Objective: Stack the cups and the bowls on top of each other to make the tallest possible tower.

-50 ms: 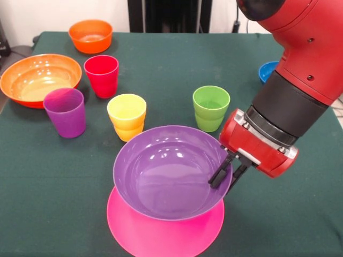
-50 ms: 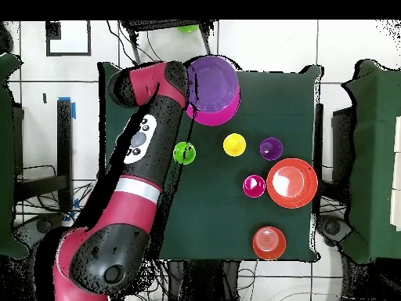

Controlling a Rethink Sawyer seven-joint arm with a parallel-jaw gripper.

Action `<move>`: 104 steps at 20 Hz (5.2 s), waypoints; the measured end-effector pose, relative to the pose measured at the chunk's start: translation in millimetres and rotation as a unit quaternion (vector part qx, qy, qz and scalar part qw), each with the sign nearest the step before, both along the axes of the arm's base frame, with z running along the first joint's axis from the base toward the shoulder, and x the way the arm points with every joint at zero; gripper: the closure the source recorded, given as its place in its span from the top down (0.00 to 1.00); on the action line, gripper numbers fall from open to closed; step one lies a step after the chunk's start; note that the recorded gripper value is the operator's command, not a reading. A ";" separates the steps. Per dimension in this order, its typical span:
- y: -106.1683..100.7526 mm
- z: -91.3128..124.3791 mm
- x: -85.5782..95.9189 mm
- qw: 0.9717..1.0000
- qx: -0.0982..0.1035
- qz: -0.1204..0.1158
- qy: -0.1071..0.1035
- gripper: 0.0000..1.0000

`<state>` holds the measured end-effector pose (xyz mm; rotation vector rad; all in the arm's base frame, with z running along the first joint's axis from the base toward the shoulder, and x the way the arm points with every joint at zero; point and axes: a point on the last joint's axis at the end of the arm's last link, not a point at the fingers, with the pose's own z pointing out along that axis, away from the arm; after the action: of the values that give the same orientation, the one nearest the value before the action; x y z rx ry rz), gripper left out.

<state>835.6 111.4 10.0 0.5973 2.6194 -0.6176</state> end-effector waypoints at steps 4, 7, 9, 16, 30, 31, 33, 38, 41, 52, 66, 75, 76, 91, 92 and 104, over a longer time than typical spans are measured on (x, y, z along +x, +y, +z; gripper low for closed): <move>-0.6 -0.5 -0.7 1.000 0.001 -0.002 0.001 0.00; -0.8 -1.0 -1.2 1.000 0.004 -0.005 0.001 0.00; -0.9 -0.9 -1.3 1.000 0.005 -0.006 0.001 0.00; -1.4 -0.9 -1.7 1.000 0.004 -0.008 0.001 1.00; -2.7 -3.9 -3.6 1.000 0.005 -0.010 0.004 1.00; -2.9 -3.6 -3.6 1.000 0.005 -0.010 0.003 1.00; -3.4 -2.0 -3.4 1.000 0.005 -0.011 0.003 1.00; -8.1 7.2 -4.1 1.000 0.008 -0.020 0.001 1.00; -11.4 13.1 -4.6 1.000 0.010 -0.025 -0.001 1.00; -20.5 40.6 -9.9 0.998 0.032 -0.052 -0.007 1.00; -22.3 47.8 -20.9 0.996 0.056 -0.072 -0.005 1.00; -20.8 56.8 -30.4 0.993 0.076 -0.086 -0.004 1.00; -20.3 57.6 -30.7 0.993 0.077 -0.086 -0.004 1.00; 1.2 59.5 -33.9 0.994 0.078 -0.074 -0.003 1.00; 1.3 59.6 -33.9 0.994 0.078 -0.074 -0.003 1.00; -4.6 72.4 -41.9 0.992 0.085 -0.088 -0.002 1.00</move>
<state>793.6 106.8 82.3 0.8883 2.6513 -0.4446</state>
